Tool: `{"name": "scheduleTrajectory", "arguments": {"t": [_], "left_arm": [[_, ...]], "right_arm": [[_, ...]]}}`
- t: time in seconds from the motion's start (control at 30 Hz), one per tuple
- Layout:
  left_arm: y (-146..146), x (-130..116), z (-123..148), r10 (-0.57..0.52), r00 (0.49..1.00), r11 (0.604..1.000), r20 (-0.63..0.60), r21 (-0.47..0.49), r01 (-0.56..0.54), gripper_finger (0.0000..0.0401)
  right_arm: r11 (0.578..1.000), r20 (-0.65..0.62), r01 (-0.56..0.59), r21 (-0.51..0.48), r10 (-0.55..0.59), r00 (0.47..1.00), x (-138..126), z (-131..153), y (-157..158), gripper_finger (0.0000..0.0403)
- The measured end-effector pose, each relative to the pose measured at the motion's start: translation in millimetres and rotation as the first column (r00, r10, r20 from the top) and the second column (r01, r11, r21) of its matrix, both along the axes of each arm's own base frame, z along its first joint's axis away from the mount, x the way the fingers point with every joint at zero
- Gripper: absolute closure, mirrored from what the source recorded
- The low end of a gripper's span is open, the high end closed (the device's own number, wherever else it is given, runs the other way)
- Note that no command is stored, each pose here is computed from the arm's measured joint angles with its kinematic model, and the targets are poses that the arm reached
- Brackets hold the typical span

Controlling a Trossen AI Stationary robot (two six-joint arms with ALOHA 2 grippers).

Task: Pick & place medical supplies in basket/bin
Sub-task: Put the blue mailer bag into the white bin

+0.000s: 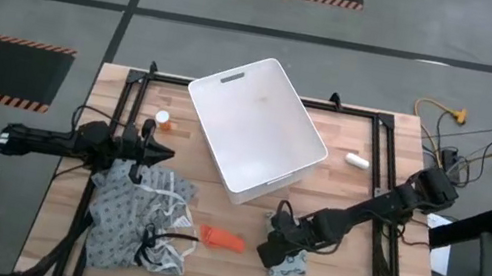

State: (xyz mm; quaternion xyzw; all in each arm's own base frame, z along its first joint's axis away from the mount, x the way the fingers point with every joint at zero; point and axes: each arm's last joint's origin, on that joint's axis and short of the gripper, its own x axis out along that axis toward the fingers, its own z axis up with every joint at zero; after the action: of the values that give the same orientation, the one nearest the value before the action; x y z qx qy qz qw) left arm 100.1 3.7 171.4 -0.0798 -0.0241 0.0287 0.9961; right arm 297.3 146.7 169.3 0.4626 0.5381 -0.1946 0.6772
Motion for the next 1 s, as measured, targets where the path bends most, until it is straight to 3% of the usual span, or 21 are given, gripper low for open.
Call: {"name": "scheduleTrajectory", "arguments": {"t": [0.2, 0.67, 0.83, 1.0], "left_arm": [[0, 0, 0, 0.0, 1.0, 1.0, 0.001, 0.0, 0.0, 0.0387], [0, 0, 0, 0.001, 1.0, 1.0, 0.001, 0.0, -0.001, 0.0387], [0, 0, 0, 0.001, 1.0, 1.0, 0.001, 0.0, -0.001, 0.0387], [0, 0, 0, 0.001, 1.0, 1.0, 0.001, 0.0, -0.001, 0.0387]], "right_arm": [[0.999, 0.03, -0.047, 0.015, 0.046, 0.998, 2, 1, 2, 0.0168], [1.0, -0.011, -0.023, -0.018, 0.023, 1.0, -9, -15, -5, 0.017], [0.999, -0.015, -0.013, -0.034, 0.013, 1.0, -9, -16, -6, 0.0194], [0.999, -0.023, -0.009, -0.048, 0.008, 1.0, -10, -17, -7, 0.0242]]}}
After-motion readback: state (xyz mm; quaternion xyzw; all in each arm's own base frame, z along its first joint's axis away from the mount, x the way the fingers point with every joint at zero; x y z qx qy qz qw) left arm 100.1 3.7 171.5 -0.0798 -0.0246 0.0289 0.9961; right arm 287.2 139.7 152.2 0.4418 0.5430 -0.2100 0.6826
